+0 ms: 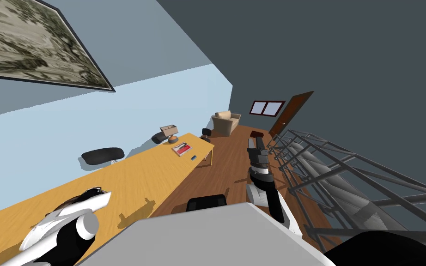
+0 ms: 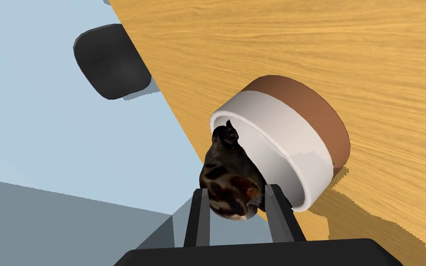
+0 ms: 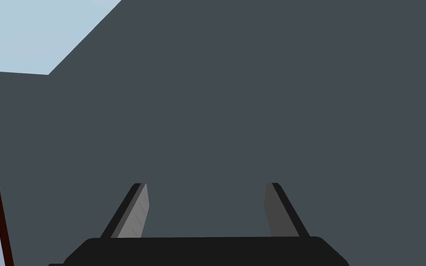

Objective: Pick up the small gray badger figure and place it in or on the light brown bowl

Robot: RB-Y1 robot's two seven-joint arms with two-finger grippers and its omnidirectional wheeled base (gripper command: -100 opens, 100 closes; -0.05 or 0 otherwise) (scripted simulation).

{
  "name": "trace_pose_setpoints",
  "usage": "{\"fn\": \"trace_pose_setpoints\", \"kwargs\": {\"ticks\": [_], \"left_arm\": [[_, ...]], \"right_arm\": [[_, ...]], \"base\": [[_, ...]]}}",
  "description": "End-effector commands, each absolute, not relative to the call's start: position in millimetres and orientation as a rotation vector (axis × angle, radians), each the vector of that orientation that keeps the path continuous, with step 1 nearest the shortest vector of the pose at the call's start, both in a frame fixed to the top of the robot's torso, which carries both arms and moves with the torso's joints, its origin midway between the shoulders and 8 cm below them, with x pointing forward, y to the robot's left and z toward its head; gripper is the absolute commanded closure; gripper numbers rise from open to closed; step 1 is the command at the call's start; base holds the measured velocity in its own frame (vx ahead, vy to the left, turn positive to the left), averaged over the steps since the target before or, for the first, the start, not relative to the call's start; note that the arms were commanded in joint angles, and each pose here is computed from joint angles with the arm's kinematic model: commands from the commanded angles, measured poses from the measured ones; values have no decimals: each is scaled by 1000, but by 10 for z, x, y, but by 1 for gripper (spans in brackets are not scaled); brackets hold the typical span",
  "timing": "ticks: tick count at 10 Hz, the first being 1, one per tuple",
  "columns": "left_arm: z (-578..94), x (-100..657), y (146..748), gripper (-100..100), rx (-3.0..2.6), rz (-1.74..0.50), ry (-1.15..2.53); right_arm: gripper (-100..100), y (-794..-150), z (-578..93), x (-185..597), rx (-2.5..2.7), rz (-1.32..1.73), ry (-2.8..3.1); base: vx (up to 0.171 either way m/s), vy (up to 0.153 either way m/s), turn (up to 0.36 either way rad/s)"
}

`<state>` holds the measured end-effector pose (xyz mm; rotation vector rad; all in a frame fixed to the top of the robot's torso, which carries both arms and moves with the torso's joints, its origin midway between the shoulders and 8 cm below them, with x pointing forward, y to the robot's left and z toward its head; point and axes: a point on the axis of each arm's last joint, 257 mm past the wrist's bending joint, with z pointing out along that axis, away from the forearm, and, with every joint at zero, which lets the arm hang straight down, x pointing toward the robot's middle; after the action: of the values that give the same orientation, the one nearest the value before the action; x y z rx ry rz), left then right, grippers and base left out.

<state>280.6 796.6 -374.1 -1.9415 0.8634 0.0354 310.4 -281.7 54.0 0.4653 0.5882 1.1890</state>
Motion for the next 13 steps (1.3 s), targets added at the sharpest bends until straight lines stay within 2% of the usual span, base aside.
{"fn": "trace_pose_setpoints", "kwargs": {"ticks": [1, 4, 5, 9, 10, 11, 13], "left_arm": [[-3782, 2507, 8080, 100, -1979, 86, 832], [-3785, 2514, 8077, 100, -1975, 87, 836], [-3782, 2510, 8080, -100, -1976, 89, 835], [-3782, 2510, 8080, -100, -1976, 89, 835], [-3782, 2510, 8080, 0, -1976, 89, 835], [-3702, 2550, 8127, -100, -1989, 102, 829], [-3619, 2588, 8172, -100, -2003, 114, 822]], "right_arm": [[0, -2817, 540, 3104, 465, 1189, 588], [0, -2817, 540, 3104, 465, 1189, 588], [0, -2817, 540, 3104, 465, 1189, 588], [0, -2817, 540, 3104, 465, 1189, 588], [0, -2817, 540, 3104, 465, 1189, 588], [0, -2817, 540, 3104, 465, 1189, 588], [0, -2816, 540, 3104, 465, 1189, 588]], "base": [[101, 127, -66], [48, 63, -1], [4, 6, 0], [0, 0, 0], [0, 0, 0], [-47, -3, -101], [-79, 14, -80]]}}
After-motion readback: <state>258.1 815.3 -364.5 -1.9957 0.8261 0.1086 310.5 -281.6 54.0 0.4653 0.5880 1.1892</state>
